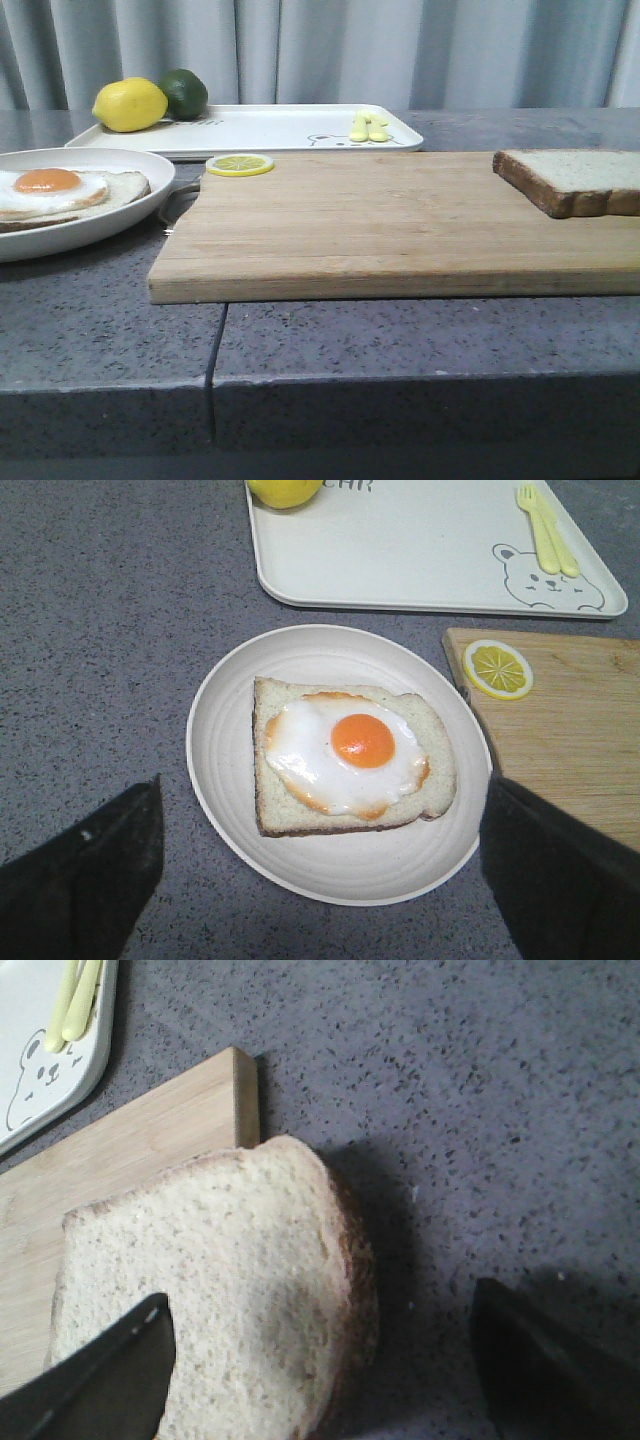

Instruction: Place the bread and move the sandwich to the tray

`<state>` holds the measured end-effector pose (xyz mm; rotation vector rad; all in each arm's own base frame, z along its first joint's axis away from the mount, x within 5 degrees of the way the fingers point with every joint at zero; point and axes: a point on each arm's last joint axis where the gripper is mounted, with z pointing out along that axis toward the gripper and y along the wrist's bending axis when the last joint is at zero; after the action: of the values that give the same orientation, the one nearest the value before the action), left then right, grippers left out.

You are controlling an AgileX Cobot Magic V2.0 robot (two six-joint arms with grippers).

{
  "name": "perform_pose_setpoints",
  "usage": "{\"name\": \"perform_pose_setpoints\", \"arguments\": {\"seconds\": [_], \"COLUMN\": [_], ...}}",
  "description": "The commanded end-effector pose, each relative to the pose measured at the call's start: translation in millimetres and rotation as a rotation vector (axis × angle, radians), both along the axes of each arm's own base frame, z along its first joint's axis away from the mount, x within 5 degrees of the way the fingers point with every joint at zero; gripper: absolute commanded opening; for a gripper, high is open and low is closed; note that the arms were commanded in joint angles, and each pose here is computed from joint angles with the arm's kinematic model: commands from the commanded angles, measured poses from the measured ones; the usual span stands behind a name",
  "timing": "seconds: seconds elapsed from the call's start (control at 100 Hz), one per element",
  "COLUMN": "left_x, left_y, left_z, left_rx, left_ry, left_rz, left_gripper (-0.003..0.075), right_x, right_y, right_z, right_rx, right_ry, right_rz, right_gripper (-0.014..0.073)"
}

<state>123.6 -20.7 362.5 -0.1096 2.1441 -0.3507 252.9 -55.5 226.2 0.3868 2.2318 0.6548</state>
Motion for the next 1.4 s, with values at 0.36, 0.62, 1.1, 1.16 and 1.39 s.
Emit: {"name": "perform_pose_setpoints", "arguments": {"seconds": [0.36,0.62,1.1,1.16,1.39], "left_x": [2,2,2,2,2], "left_y": [-1,-1,-1,-1,-1], "left_z": [16,16,16,16,16], "left_rx": [-0.027,-0.027,-0.027,-0.027,-0.027], "left_ry": [-0.092,-0.093,-0.093,-0.093,-0.093], "left_rz": [0.008,0.008,0.008,0.008,0.008], "left_gripper": [0.0597,0.0597,0.0597,0.0597,0.0597], "right_x": [8,10,11,11,11], "right_y": [4,7,9,9,9], "right_z": [7,0,-5,-5,-6], "right_rx": [0.086,0.13,0.159,0.158,0.151], "right_ry": [-0.047,-0.023,-0.005,-0.004,-0.001], "right_rz": [0.049,0.089,0.11,0.111,0.114], "right_gripper": [0.0603,0.0603,0.0593,0.0555,0.0337]}}
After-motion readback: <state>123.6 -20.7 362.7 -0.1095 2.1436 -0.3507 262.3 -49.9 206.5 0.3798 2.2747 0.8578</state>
